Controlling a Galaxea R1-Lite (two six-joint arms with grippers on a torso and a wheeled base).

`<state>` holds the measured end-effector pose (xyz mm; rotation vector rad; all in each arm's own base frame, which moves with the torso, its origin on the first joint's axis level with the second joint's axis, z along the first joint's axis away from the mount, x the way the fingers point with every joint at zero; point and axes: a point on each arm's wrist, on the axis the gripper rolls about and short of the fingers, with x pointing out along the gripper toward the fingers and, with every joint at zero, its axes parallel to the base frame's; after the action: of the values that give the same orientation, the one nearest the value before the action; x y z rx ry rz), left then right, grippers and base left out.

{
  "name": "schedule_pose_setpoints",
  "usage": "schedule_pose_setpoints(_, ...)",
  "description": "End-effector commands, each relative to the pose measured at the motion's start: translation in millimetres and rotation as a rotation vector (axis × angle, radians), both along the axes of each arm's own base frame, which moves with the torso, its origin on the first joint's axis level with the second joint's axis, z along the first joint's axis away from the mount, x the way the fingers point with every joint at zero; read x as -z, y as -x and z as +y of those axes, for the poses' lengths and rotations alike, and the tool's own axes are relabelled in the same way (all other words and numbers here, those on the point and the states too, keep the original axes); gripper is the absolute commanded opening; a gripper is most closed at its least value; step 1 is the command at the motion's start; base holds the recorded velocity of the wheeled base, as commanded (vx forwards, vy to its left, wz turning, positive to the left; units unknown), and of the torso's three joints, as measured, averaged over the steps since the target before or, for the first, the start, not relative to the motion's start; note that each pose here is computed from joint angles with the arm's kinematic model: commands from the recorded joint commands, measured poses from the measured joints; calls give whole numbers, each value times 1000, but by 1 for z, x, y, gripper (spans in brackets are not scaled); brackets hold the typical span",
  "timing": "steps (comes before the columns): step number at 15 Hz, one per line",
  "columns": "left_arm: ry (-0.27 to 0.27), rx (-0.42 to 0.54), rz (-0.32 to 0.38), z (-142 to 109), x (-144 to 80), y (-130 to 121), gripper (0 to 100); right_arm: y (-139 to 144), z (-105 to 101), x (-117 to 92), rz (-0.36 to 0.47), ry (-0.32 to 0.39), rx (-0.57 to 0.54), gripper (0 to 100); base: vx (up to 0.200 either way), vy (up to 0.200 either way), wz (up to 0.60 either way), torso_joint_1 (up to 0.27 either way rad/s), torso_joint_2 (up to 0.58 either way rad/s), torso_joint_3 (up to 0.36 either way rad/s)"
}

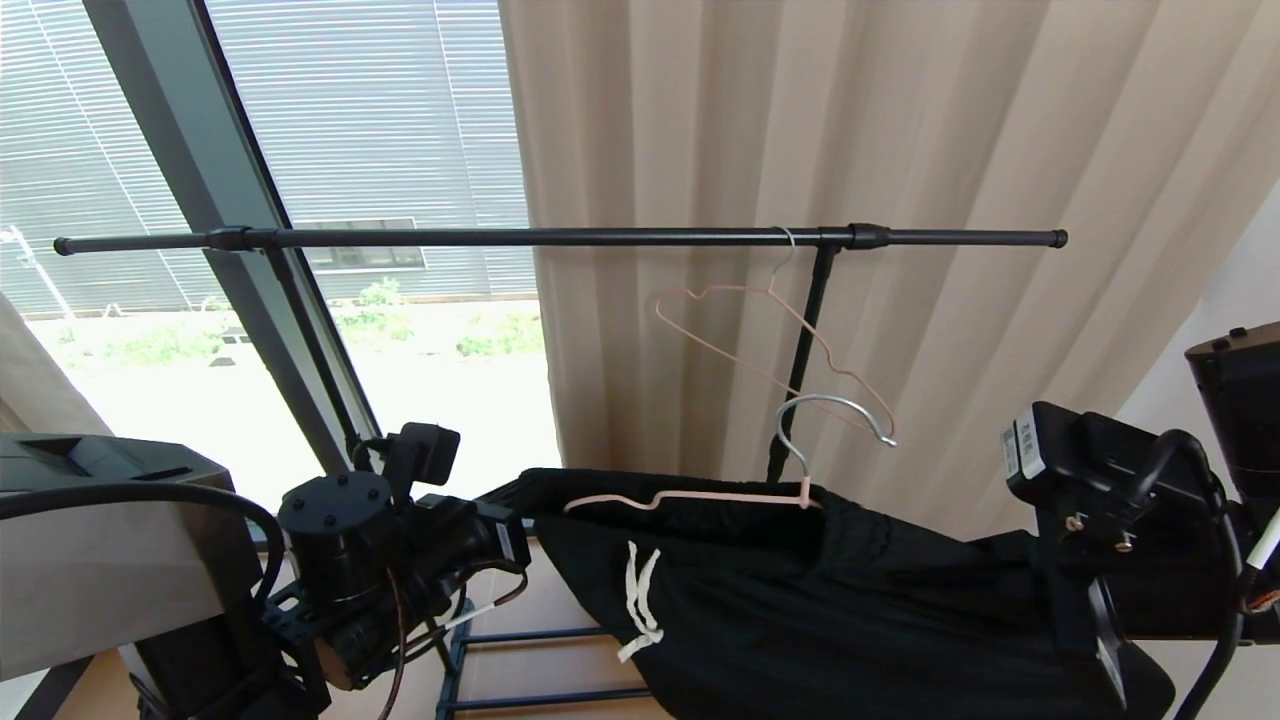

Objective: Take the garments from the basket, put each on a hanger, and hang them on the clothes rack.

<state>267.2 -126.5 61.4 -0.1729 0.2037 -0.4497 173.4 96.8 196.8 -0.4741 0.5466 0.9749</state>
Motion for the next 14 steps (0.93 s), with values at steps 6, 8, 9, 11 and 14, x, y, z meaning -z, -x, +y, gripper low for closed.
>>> schedule_pose_setpoints(6, -85, 114, -23, -21, -69, 6, 0, 5, -3, 7, 15, 16, 10, 0, 0, 0, 0, 0, 0, 0)
schedule_pose_setpoints(8, -114, 162, -28, -34, -88, 9, 0, 4, -2, 9, 4, -12, 28, 0, 0, 0, 0, 0, 0, 0)
schedule_pose_setpoints(9, -119, 192, -35, -43, -102, 11, 0, 2, -1, 10, -10, -36, 53, 0, 0, 0, 0, 0, 0, 0)
schedule_pose_setpoints(11, -136, 216, -8, -50, -121, 13, 0, -1, -1, 17, -26, -17, 102, 0, 0, 0, 0, 0, 0, 0)
schedule_pose_setpoints(14, -158, 217, -14, -50, -145, 14, 0, 2, -3, 20, -38, -1, 124, 0, 0, 0, 0, 0, 0, 0)
